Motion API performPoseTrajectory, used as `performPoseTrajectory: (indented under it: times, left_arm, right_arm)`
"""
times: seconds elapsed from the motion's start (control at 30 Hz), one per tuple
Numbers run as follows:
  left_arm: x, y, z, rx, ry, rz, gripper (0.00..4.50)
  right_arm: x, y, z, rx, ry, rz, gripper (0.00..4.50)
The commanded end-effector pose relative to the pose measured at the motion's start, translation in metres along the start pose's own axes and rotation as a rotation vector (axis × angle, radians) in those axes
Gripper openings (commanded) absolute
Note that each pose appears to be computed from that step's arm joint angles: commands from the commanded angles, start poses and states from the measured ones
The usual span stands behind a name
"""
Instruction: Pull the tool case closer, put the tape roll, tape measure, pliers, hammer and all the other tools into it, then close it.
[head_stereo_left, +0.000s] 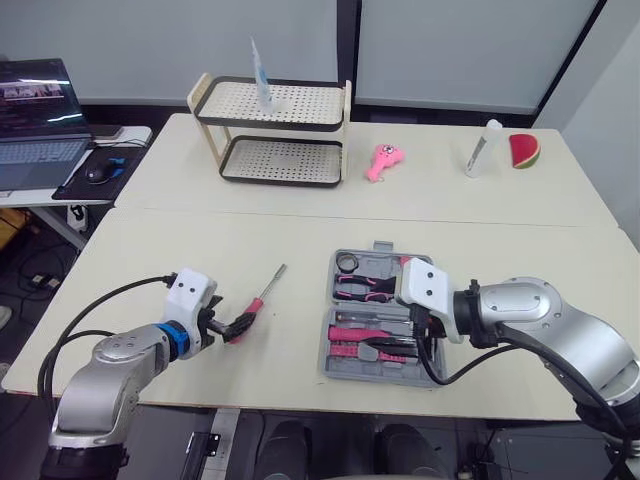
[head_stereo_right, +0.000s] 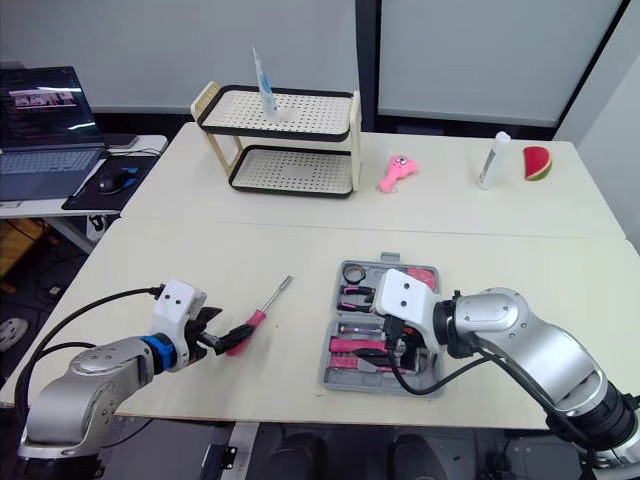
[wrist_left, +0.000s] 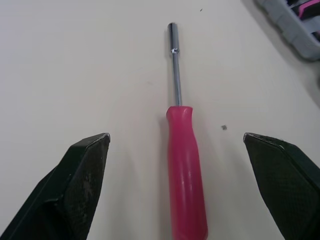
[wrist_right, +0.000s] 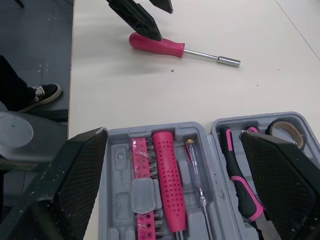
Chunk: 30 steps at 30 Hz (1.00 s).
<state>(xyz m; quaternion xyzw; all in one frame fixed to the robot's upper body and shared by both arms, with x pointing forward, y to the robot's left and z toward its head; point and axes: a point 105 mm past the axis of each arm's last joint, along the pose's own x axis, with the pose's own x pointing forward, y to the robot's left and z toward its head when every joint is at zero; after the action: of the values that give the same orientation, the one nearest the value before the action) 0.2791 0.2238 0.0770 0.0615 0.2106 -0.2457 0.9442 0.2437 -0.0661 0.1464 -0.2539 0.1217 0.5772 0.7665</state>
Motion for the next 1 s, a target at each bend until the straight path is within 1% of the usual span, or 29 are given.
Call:
performPoseTrajectory:
  times: [0.03,0.07,0.17,0.3,0.4,0.57,0.67,0.9,0.93,1.0]
  left_arm:
    - [0.0,-0.001,0.012,0.095,-0.129,-0.041,4.46]
    - [0.002,-0.001,0.012,0.109,-0.145,-0.048,4.46]
    - [0.01,0.006,0.0,0.093,-0.108,-0.022,4.46]
    - [0.017,0.008,-0.007,0.069,-0.089,-0.008,4.46]
    - [0.024,0.004,-0.01,0.079,-0.073,-0.018,4.46]
    - [0.036,0.003,-0.013,0.066,-0.049,0.032,4.46]
    - [0.04,-0.001,-0.015,0.074,-0.048,0.031,4.46]
    - [0.05,0.0,-0.026,0.074,-0.031,0.036,4.46]
    - [0.051,-0.001,-0.026,0.078,-0.035,0.032,4.07]
    - [0.054,-0.002,-0.025,0.068,-0.041,0.029,3.57]
  right_arm:
    - [-0.002,-0.002,0.014,-0.075,-0.062,-0.039,4.5]
    - [-0.001,-0.003,0.015,-0.079,-0.069,-0.044,4.5]
    - [0.0,-0.003,0.02,-0.102,-0.109,-0.054,4.5]
    - [0.001,-0.002,0.022,-0.104,-0.135,-0.051,4.5]
    - [0.001,-0.002,0.021,-0.105,-0.138,-0.048,4.5]
    - [0.002,0.001,0.021,-0.095,-0.136,-0.032,4.5]
    - [0.002,0.001,0.021,-0.092,-0.132,-0.028,4.5]
    - [0.001,0.0,0.021,-0.087,-0.127,-0.028,4.5]
    - [0.001,0.0,0.021,-0.086,-0.126,-0.028,4.5]
    - [0.0,0.0,0.021,-0.084,-0.123,-0.03,4.5]
